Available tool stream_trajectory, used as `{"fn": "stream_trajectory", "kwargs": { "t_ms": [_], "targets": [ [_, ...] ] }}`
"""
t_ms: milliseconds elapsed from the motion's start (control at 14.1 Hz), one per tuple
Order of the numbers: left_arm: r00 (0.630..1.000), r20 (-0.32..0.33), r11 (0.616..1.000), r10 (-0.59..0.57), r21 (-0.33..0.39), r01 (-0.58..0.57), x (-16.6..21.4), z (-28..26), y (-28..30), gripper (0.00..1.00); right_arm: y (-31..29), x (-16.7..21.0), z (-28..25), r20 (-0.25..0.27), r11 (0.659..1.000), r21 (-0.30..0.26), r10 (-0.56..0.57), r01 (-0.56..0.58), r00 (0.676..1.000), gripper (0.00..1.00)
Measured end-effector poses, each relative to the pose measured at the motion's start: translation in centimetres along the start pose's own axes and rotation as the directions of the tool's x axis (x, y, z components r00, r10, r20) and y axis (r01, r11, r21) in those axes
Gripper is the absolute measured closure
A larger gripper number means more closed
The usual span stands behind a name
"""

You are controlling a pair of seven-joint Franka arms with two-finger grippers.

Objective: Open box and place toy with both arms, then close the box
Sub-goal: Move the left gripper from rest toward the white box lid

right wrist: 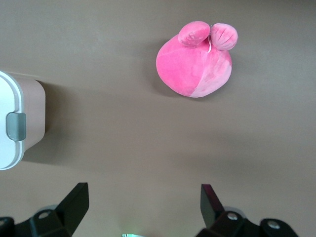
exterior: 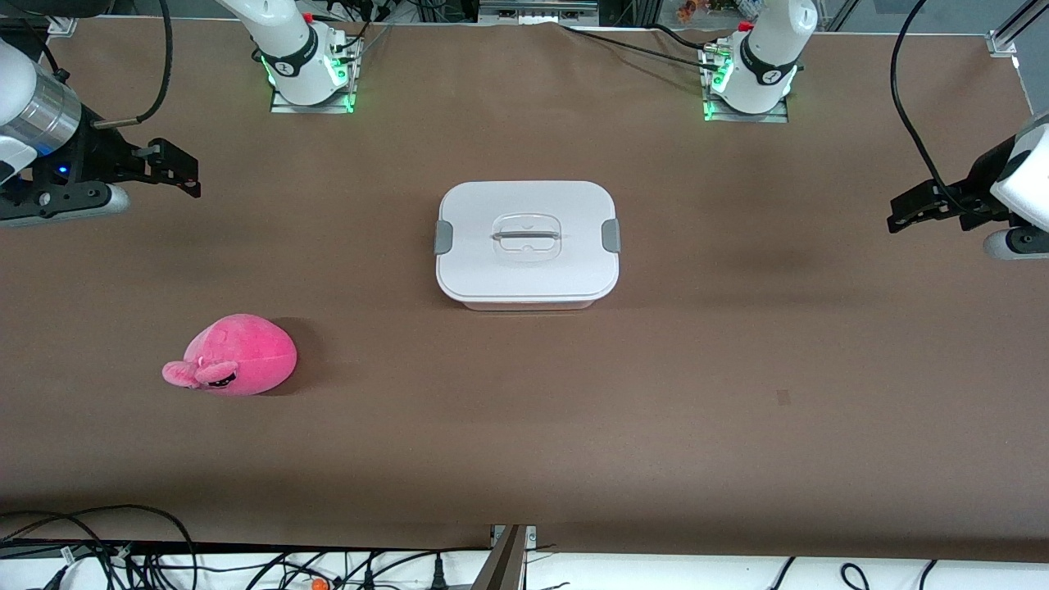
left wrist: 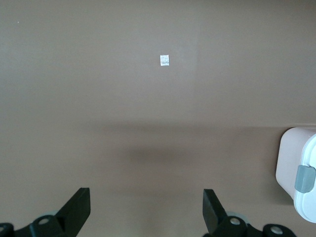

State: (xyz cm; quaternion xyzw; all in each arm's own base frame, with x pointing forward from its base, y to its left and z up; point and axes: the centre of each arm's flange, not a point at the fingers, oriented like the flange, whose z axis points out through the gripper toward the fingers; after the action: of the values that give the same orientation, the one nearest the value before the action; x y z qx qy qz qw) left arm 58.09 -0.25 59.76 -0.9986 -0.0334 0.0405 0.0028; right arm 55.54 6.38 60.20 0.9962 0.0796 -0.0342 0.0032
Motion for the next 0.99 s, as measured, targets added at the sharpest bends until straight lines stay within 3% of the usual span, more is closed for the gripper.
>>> {"fn": "stream_trajectory", "kwargs": {
  "t_ms": [780,993],
  "targets": [
    [1.000,0.000,1.000,0.010,0.000,-0.010,0.1,0.1,0.6,0.00,0.0,0.0,0.0,0.001,1.000,0.000,0.000,0.000,1.000,0.00],
    [0.999,0.012,0.999,0.052,0.001,-0.052,0.2,0.7,2.9,0.00,-0.1,0.0,0.0,0.001,1.000,0.000,-0.002,0.002,1.000,0.00]
  ]
}}
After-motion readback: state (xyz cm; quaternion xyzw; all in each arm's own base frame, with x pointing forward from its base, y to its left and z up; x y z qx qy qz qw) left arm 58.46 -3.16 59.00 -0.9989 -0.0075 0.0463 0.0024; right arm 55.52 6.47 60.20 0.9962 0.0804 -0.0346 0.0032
